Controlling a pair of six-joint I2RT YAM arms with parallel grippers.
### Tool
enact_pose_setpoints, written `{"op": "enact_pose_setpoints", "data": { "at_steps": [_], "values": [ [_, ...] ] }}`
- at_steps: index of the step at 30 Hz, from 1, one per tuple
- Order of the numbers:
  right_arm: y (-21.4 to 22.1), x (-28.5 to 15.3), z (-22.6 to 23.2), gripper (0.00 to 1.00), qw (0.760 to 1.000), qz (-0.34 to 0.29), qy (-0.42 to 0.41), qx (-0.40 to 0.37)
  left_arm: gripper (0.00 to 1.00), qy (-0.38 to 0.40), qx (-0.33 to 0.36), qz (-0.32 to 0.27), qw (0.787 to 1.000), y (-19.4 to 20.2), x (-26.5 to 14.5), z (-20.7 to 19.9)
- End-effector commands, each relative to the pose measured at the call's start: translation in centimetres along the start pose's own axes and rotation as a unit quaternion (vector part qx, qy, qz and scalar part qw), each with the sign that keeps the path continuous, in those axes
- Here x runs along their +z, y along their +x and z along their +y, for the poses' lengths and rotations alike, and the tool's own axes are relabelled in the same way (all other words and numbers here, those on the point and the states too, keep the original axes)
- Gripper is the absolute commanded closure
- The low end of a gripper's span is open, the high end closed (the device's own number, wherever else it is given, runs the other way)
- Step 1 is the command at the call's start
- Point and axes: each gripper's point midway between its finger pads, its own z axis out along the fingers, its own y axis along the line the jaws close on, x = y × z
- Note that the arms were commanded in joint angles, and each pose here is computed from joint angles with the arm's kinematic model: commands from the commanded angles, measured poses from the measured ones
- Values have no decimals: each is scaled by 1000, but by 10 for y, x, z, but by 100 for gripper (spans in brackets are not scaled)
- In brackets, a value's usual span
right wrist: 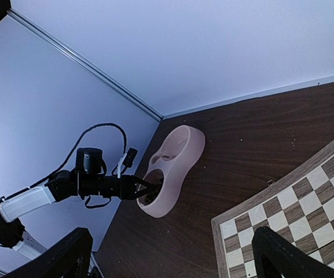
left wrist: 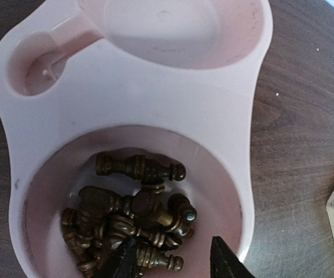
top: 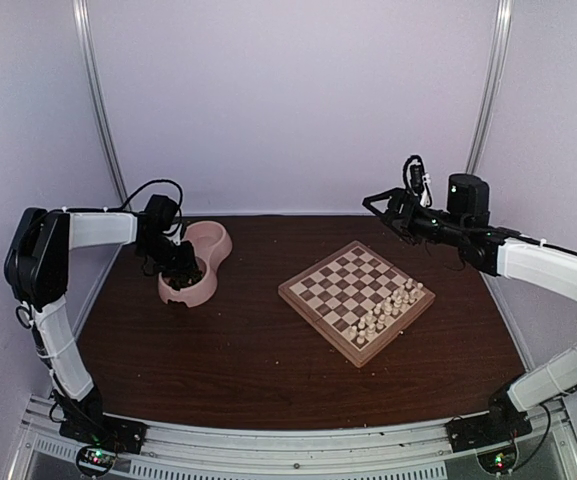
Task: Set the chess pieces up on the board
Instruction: Pick up the chess pile from the storage box.
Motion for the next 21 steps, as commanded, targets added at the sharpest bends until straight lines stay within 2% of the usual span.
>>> {"op": "enact_pose_setpoints", "data": {
  "at_steps": [1,4,6,15,21],
  "values": [
    [12,7,-7,0,997,46,26,-64,56,-28,11,15,999,-3,6,3],
    [21,9,-6,9,995,60,21,-82,55,-50,19,21,998,1,6,8],
    [23,8,-8,11,994,59,27,-89,54,-55,20,25,998,3,8,10],
    [24,11,-1,12,993,64,16,-102,53,-84,-11,28,996,-5,31,19],
    [24,12,0,14,992,68,17,-105,59,-101,-22,27,994,-13,43,23]
  ]
}}
